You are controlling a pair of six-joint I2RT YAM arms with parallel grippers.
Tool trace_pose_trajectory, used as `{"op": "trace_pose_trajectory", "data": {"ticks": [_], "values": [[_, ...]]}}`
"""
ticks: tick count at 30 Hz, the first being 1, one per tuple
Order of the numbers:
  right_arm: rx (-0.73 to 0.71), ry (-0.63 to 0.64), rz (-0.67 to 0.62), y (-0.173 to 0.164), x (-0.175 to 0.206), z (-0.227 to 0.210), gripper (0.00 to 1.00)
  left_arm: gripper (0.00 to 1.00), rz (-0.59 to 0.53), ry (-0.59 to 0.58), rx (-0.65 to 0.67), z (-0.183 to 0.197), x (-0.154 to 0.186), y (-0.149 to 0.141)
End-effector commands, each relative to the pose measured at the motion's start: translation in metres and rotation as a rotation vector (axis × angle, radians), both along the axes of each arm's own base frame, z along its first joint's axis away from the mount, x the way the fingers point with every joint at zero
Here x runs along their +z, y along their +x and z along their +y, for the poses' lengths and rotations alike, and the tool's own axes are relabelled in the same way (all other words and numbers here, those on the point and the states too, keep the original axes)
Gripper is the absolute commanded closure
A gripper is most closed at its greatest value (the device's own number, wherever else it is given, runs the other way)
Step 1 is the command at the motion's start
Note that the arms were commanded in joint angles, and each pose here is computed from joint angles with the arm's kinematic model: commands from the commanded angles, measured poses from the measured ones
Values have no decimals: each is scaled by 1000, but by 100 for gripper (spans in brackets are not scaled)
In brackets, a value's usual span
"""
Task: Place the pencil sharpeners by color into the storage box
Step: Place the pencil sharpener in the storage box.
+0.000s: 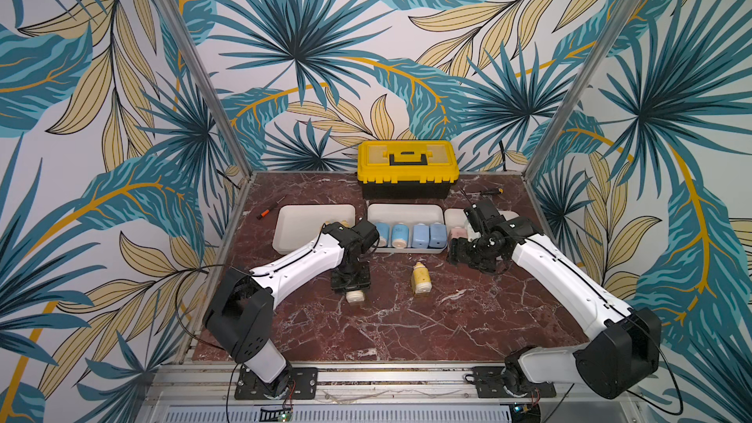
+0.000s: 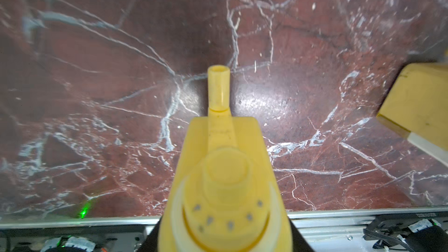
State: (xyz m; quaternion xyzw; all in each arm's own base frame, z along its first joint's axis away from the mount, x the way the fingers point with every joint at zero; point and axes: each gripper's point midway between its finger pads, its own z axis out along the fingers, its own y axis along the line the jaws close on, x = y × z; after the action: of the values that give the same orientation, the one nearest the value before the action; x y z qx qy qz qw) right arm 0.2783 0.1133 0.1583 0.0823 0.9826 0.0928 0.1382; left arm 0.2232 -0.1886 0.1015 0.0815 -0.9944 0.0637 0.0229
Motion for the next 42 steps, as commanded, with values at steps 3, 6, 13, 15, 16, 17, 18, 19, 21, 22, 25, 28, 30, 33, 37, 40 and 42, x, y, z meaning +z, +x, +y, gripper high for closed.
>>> {"op": "trace_pose_trajectory", "data": {"ticks": [3, 6, 13, 15, 16, 17, 18, 19, 21, 22, 25, 28, 30, 33, 37, 40, 42], "values": [[20, 13, 11, 5, 2, 5, 21, 58, -103, 3, -12, 28, 33, 29], [26, 17, 16, 6, 1, 7, 21, 58, -187, 17, 9, 44, 51, 51], [30, 34, 45, 10, -1, 13, 21, 58, -329, -4, 66, 81, 98, 105], [32, 32, 52, 12, -1, 14, 21, 58, -360, 20, 77, 95, 104, 120], [31, 28, 58, 12, -2, 13, 21, 58, -370, 31, 83, 100, 106, 126], [30, 26, 59, 13, -2, 13, 22, 58, -380, 42, 94, 108, 108, 133], [29, 25, 62, 14, -2, 14, 22, 58, -386, 55, 105, 115, 109, 140], [30, 24, 64, 14, -2, 14, 22, 58, -391, 60, 116, 120, 110, 146], [30, 24, 73, 15, -2, 15, 22, 58, -403, 66, 124, 129, 113, 161], [32, 25, 75, 15, -2, 15, 22, 58, -406, 76, 122, 132, 112, 167], [33, 23, 78, 16, -2, 16, 22, 58, -412, 91, 105, 139, 109, 189], [31, 22, 85, 15, -3, 15, 22, 59, -403, 91, 93, 148, 101, 208], [30, 18, 88, 15, -3, 14, 22, 59, -388, 82, 102, 156, 92, 218], [32, 16, 93, 15, -5, 15, 22, 60, -362, 52, 105, 164, 80, 228], [35, 23, 103, 17, -7, 17, 22, 60, -320, 34, 85, 168, 61, 230], [39, 32, 111, 18, -9, 20, 22, 60, -285, 22, 64, 166, 48, 226], [40, 38, 119, 19, -11, 22, 22, 60, -260, 7, 57, 163, 40, 224]]}}
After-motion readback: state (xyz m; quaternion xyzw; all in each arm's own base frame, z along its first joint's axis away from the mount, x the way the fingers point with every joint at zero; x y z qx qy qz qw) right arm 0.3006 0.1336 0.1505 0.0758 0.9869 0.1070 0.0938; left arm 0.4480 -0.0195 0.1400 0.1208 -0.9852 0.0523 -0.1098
